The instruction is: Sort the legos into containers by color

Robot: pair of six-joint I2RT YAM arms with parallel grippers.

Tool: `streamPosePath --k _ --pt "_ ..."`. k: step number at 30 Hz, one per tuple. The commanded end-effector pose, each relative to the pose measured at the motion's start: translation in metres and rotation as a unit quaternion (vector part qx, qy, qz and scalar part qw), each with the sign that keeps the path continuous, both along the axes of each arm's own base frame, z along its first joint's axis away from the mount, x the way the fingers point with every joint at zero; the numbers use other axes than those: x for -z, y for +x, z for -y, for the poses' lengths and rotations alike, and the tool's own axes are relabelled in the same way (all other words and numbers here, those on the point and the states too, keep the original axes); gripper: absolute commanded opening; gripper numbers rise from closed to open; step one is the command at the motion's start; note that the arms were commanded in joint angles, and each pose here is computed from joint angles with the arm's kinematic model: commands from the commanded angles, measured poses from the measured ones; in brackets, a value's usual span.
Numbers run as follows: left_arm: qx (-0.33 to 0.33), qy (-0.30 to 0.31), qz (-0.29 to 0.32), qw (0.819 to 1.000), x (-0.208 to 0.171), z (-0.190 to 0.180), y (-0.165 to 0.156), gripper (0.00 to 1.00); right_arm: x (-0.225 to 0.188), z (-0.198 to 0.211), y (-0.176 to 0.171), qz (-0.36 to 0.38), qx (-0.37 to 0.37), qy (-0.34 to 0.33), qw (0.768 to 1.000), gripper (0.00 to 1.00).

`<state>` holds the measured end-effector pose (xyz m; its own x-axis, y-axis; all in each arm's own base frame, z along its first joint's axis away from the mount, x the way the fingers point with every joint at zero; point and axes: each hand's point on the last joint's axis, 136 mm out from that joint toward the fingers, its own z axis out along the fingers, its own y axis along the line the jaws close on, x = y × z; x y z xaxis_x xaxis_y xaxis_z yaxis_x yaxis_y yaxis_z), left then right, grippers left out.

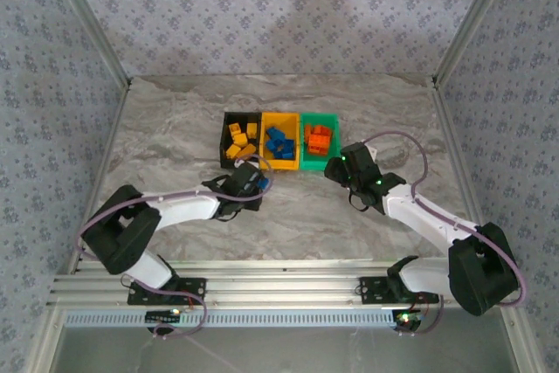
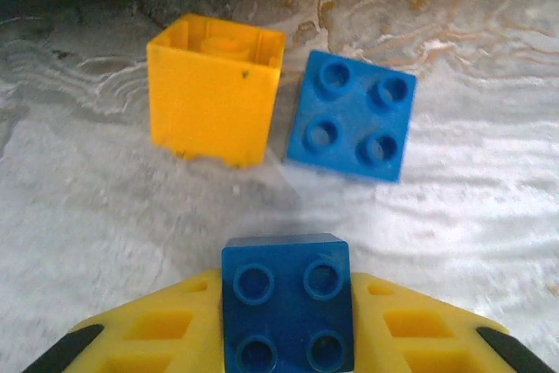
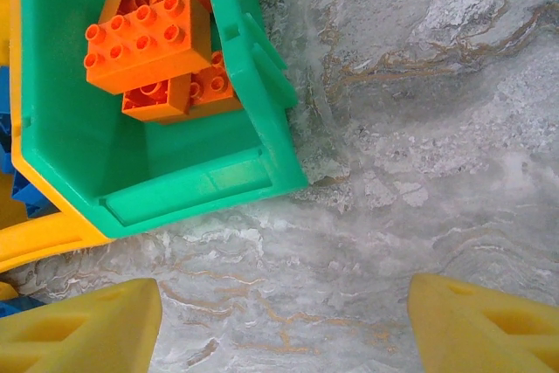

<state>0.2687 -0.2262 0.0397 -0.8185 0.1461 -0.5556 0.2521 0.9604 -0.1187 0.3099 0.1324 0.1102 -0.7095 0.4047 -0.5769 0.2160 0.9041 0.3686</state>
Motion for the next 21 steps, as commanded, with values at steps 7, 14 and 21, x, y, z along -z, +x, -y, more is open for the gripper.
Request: streamPosePath --k 7,14,21 --pt "0.021 -0.084 0.095 0.992 -0.122 0.044 0.03 0.32 0.002 0.004 -0.002 0.001 0.012 0.006 1.0 0.76" --pt "0.015 -0.06 0.102 0.993 -0.129 0.081 0.114 0.31 0.009 0.003 -0.007 -0.015 0.005 -0.001 1.0 0.76" --pt "-0.01 -0.042 0.087 0.995 -0.109 0.09 0.168 0.31 0.006 0.001 -0.018 -0.014 -0.008 0.004 1.0 0.76"
